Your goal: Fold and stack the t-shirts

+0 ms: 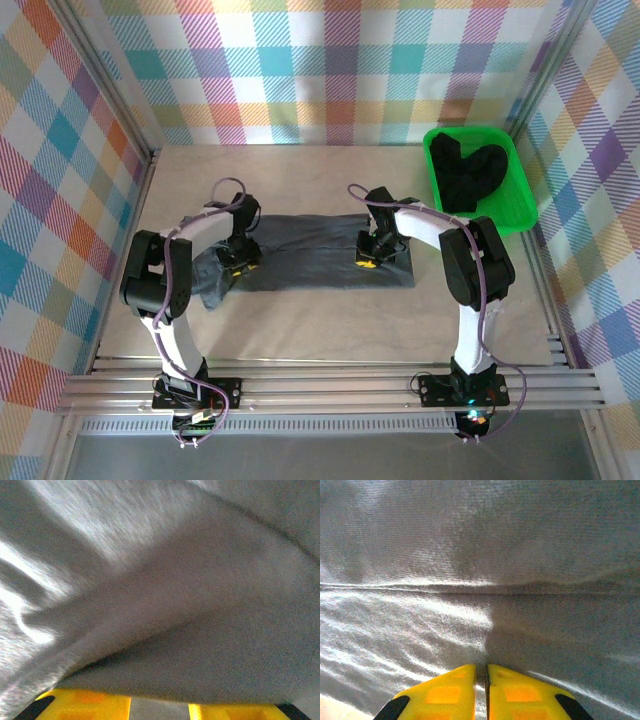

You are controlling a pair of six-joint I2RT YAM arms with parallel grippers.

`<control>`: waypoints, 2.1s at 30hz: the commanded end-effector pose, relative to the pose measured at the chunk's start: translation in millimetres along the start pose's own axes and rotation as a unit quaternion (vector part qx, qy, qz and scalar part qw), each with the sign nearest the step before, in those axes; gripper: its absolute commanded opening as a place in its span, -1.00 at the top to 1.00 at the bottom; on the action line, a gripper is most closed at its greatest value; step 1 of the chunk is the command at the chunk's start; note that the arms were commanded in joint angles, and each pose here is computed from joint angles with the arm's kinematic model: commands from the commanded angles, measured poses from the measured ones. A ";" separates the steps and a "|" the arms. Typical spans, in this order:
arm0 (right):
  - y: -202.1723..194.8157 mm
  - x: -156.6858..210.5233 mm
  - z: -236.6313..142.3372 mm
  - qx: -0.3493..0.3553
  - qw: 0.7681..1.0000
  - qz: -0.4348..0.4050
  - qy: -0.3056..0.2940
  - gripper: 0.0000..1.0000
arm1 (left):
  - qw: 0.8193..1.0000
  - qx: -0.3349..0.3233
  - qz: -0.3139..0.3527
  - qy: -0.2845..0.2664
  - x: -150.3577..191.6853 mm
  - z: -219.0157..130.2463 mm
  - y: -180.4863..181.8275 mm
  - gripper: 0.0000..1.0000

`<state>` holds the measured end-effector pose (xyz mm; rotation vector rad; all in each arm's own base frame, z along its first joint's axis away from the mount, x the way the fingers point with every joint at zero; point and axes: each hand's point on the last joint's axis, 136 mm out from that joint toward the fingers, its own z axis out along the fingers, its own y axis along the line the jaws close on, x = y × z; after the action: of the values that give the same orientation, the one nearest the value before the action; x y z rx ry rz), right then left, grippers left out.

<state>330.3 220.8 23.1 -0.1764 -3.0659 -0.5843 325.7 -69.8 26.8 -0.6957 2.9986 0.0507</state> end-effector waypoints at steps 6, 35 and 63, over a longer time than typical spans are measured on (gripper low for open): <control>-1.7 -0.1 1.2 0.005 1.000 -0.006 0.006 0.73 | 0.999 -0.040 0.005 0.000 -9.2 -6.1 27.8 0.30; -4.4 -3.5 2.4 0.017 1.000 -0.005 0.005 0.74 | 0.998 0.032 -0.031 0.052 24.5 -24.6 11.5 1.00; -5.0 -5.4 5.6 0.021 1.000 -0.005 0.011 0.75 | 0.967 0.095 -0.194 0.136 64.3 -41.8 -24.1 0.81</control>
<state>333.7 219.2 19.9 -0.1832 -3.0643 -0.5441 284.4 -122.8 55.7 -1.2692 3.0075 -0.4079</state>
